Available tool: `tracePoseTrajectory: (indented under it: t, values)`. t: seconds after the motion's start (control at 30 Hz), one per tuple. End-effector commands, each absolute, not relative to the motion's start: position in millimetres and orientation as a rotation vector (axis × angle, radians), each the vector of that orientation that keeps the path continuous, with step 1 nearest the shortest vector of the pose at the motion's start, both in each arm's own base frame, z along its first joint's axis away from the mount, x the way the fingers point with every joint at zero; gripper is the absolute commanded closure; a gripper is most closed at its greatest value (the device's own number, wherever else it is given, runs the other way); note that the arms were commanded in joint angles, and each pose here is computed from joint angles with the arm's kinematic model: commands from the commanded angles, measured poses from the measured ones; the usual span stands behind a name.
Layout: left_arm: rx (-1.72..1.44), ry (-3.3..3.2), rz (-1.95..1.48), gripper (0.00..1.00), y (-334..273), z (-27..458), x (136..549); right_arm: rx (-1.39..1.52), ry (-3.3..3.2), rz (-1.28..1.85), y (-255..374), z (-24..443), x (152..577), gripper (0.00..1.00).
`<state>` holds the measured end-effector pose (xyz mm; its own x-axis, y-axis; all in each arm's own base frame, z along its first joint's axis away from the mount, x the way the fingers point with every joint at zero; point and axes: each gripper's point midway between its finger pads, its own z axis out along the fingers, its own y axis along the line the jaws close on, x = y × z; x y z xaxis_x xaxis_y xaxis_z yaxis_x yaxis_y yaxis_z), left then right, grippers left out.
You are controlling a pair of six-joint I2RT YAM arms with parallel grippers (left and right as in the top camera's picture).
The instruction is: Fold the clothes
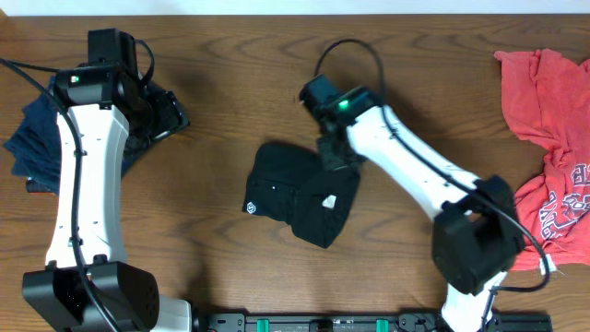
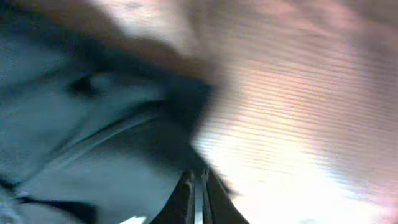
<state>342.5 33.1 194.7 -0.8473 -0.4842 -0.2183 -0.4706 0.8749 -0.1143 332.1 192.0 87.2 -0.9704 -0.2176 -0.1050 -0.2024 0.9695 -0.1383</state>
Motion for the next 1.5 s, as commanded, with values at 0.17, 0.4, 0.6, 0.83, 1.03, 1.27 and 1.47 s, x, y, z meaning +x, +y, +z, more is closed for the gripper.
tracePoseTrajectory:
  t: [0.17,0.4,0.6,0.83,1.03,1.27,1.47]
  values:
    - [-0.582,2.897,-0.244,0.18,8.1,181.6,334.5,-0.454,3.086,0.066,197.5,95.7,317.6,0.93]
    - [-0.192,2.918,-0.496,0.14,-57.4,155.0,339.7,-0.49,3.169,0.118,196.2,92.8,296.6,0.67]
    - [0.059,2.901,-0.513,0.09,-103.4,131.5,339.2,-0.485,3.135,0.131,196.9,75.3,303.7,0.41]
    - [0.107,2.908,-0.517,0.09,-114.5,128.3,335.9,-0.48,3.097,0.075,187.8,41.8,307.3,0.39]
    - [0.106,2.909,-0.517,0.09,-114.2,128.2,335.7,-0.509,3.002,0.101,194.2,42.6,326.9,0.99]
    - [0.106,2.908,-0.517,0.09,-114.2,128.4,336.1,-0.338,2.8,-0.041,164.0,99.1,395.9,0.99]
    - [0.106,2.908,-0.516,0.09,-114.2,128.3,336.0,-0.267,2.711,-0.006,156.5,97.5,429.3,0.79]
